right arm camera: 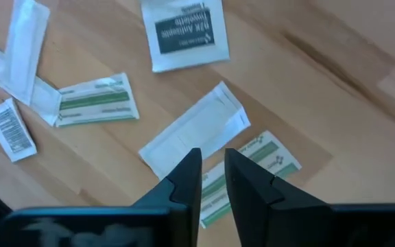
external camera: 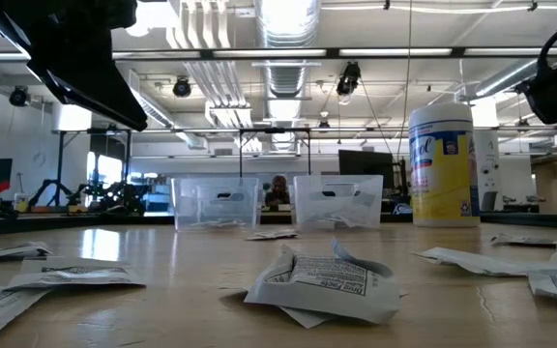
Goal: Pick & Place First Aid Supplies
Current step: Put the green bandage pack into the left transparent bin
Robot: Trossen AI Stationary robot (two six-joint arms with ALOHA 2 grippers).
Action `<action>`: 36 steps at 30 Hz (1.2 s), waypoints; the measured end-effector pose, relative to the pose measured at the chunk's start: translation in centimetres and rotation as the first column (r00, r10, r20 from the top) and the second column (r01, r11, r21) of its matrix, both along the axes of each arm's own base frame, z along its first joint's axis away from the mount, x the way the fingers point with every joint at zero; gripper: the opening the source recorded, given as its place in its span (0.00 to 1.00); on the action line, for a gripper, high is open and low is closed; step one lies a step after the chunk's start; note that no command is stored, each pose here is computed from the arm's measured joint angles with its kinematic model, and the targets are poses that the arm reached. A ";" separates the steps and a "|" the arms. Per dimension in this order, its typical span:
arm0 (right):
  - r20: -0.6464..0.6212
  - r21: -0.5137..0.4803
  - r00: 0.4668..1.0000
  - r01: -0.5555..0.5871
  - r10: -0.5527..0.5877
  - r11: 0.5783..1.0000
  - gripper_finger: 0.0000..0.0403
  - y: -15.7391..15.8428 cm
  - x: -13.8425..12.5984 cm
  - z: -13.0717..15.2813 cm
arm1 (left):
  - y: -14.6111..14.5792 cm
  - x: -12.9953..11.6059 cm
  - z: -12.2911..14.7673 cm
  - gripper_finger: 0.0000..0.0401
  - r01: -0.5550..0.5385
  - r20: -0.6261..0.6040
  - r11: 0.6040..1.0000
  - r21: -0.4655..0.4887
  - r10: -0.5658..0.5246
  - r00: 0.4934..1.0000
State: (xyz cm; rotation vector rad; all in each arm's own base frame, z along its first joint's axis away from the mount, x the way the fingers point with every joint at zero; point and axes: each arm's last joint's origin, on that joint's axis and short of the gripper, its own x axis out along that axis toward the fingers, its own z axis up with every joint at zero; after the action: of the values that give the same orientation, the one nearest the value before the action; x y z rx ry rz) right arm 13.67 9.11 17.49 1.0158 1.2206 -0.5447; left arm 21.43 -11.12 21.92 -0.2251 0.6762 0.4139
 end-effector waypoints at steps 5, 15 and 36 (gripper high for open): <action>-0.013 0.020 1.000 0.009 -0.008 1.000 0.24 0.0 0.0 0.0 | 0.0 0.0 0.0 0.32 0.000 0.000 1.000 0.000 0.000 1.000; -0.068 0.016 0.990 0.125 -0.124 0.992 0.32 -0.4 -0.7 -1.4 | 0.1 -0.1 -0.2 0.32 0.001 -0.007 1.000 0.005 0.000 1.000; -0.060 -0.007 0.984 0.166 -0.166 0.986 0.33 0.0 0.1 -3.0 | 0.1 -0.1 -0.2 0.32 -0.004 -0.005 1.000 0.000 0.004 1.000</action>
State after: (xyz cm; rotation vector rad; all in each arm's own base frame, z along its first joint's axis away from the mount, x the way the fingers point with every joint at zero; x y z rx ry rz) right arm 13.72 9.07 14.46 1.1129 1.1942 -0.7109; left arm 21.34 -11.05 21.68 -0.2250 0.6811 0.4187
